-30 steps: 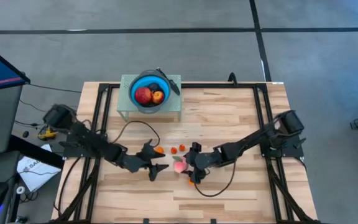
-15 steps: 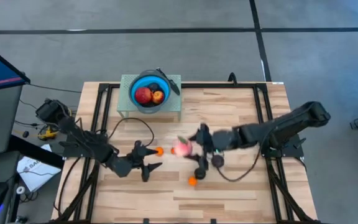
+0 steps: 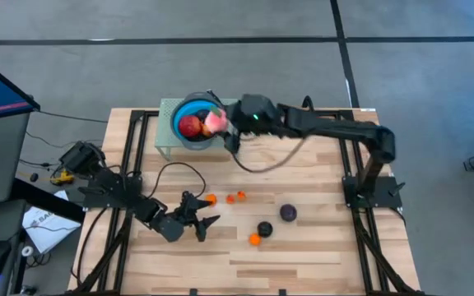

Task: Pick & Place Fruit
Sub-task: Put the pink peach into the blue strainer bowl on the shelf

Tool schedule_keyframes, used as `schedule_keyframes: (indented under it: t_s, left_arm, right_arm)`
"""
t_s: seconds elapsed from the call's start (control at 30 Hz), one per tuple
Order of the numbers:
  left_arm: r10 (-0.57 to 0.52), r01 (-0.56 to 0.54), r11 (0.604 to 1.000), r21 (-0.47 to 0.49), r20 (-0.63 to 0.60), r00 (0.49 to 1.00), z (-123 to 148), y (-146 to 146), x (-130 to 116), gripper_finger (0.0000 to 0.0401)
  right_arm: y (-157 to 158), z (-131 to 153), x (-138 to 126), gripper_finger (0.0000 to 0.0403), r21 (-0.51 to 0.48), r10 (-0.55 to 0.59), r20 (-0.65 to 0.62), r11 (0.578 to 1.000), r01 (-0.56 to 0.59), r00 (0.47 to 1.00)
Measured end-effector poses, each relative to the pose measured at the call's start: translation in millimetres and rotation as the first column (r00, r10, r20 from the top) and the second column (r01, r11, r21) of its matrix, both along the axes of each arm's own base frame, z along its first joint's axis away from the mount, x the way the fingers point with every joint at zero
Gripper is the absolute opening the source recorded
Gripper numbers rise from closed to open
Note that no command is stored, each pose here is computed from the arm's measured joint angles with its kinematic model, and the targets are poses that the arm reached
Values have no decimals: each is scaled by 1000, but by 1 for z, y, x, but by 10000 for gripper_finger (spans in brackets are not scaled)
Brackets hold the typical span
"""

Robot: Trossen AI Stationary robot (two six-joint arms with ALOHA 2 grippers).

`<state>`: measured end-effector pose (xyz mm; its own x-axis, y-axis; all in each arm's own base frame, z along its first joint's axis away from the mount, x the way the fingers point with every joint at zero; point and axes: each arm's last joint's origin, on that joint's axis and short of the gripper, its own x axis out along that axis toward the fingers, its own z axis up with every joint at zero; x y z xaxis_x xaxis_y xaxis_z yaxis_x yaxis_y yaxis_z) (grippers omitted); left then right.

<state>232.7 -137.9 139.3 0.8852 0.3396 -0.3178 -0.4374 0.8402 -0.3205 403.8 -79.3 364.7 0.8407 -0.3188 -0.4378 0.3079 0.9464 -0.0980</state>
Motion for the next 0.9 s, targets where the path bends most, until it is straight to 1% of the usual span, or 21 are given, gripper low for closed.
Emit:
schedule_keyframes:
  t_s: [0.03,0.1,0.13,0.2,0.27,0.33,0.47,0.6,0.77,0.9]
  left_arm:
    - [1,-1,1000,6,-1,1000,0,0,-1,284]
    - [-2,2,1000,-1,11,1000,1,-2,-1,284]
    - [-1,1,1000,-4,14,1000,1,-2,-1,284]
    - [-2,2,1000,-4,14,1000,1,-2,-1,284]
    - [-1,2,1000,-8,19,1000,2,-2,-1,284]
    - [-1,1,1000,-8,20,1000,2,-2,-1,284]
    - [-1,1,1000,-12,26,1000,2,-2,0,284]
    - [-1,2,1000,-12,30,1000,3,-2,0,284]
    - [4,-4,1000,-10,34,999,3,-2,0,284]
    - [4,-4,1000,-10,35,999,3,-2,0,284]
  right_arm:
    - [-9,-3,4,327,10,-8,-24,1000,8,1000]
    - [-23,-4,13,327,20,-13,-34,1000,14,999]
    - [-28,-9,15,327,28,-21,-73,999,23,997]
    - [-39,-15,23,327,25,-34,-97,999,37,995]
    - [-46,-24,26,327,32,-38,-149,999,43,988]
    - [-51,-28,32,327,37,-36,-141,998,42,989]
    - [-54,-36,35,327,62,-13,-161,998,23,987]
    - [-57,-41,37,327,68,-14,-171,997,26,985]
    - [-58,-41,37,328,67,-15,-166,997,27,986]
    - [-57,-41,37,348,77,-3,-163,997,16,987]
